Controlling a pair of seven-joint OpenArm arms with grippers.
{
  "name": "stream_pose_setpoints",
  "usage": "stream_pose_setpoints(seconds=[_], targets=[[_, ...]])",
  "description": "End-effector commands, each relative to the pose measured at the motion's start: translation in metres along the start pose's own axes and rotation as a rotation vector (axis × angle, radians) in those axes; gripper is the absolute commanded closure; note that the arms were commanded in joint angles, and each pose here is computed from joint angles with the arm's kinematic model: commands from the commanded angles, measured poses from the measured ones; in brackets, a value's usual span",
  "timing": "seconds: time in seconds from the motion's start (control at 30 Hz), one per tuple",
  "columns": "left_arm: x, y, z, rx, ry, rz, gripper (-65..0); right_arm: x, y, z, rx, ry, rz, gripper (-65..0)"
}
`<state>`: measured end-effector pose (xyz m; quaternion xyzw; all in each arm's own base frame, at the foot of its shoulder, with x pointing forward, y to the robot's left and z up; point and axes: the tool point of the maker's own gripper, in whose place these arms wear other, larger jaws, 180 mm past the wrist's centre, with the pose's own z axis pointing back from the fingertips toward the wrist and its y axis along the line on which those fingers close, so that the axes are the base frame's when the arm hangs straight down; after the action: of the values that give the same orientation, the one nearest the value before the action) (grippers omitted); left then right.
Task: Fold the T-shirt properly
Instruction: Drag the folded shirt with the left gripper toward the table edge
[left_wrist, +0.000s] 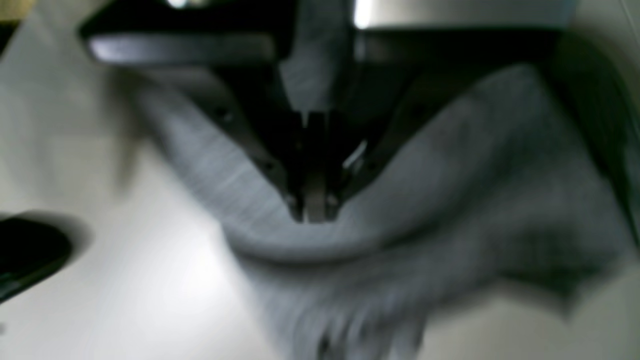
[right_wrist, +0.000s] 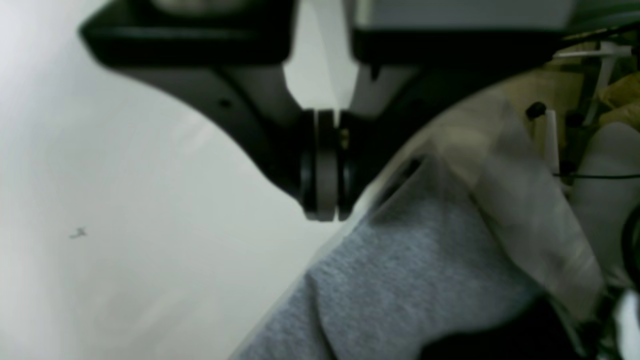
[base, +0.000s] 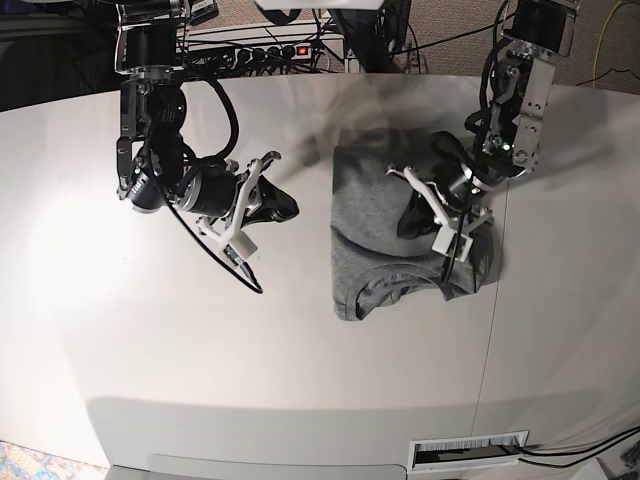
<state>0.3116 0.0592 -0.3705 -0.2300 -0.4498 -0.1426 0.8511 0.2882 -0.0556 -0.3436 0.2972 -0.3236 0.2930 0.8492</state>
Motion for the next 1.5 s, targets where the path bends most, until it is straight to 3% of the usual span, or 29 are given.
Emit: stream_pose_setpoints(seconds=[0.0,0.3,0.63,1.03,1.3,1.47], targets=[[0.010,0.003,-0.001,-0.002,-0.048,0.006,0.0,0.016,0.001,0.004,0.007,-0.052,0.023,0.0],[-0.031,0.065,-0.017,0.162,0.025,-0.120,0.0,0.016,0.001,0.004,0.006,-0.047,0.023,0.0],[0.009,0.129,-0.024,0.279,0.011,-0.209,0.0,0.006,0.001,0.004,0.006,0.001,0.022,0.0],[0.050,0.175,-0.001,0.308,-0.012,-0.317,0.0,-0.005,-0.018,0.025,-0.030,0.055,0.049,0.0],[0.047,0.182,0.012,0.253,0.030,-0.372,0.0,-0.007,-0.025,0.035,-0.042,0.069,0.057,0.0],[0.064,0.181,0.024,0.244,0.039,-0.345,0.0,-0.007,-0.028,0.038,-0.049,0.068,0.056,0.0]])
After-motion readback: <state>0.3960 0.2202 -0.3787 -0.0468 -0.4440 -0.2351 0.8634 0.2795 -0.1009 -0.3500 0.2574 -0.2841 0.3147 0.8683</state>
